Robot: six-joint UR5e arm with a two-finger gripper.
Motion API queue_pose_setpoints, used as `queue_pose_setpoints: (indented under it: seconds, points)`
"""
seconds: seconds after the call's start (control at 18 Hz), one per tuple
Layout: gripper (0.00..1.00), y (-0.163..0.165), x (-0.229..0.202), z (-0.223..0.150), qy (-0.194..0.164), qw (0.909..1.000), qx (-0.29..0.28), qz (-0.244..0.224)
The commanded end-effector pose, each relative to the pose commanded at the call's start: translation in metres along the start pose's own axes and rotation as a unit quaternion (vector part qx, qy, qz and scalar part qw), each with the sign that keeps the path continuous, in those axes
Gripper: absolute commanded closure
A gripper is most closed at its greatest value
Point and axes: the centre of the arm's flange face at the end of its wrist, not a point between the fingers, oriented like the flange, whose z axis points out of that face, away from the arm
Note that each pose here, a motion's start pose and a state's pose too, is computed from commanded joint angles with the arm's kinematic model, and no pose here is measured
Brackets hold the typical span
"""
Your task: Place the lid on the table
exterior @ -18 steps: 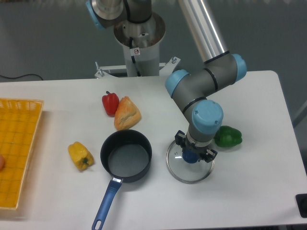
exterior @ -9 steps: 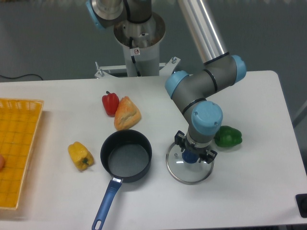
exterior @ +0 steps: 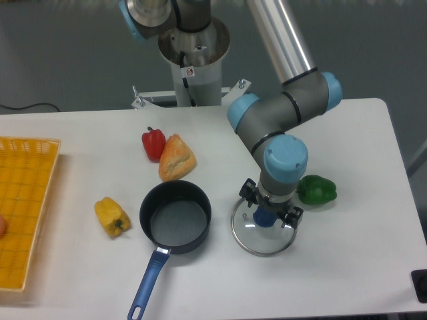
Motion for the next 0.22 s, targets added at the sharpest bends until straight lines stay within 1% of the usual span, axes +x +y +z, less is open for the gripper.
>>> queue_pose_setpoints:
  seconds: [0.11, 0.22]
  points:
    - [0.00, 0.001, 0.001, -0.016, -0.010, 0.9998, 0.005, 0.019]
    - [0.00, 0.001, 0.003, -0.028, -0.019, 0.9995, 0.009, 0.024]
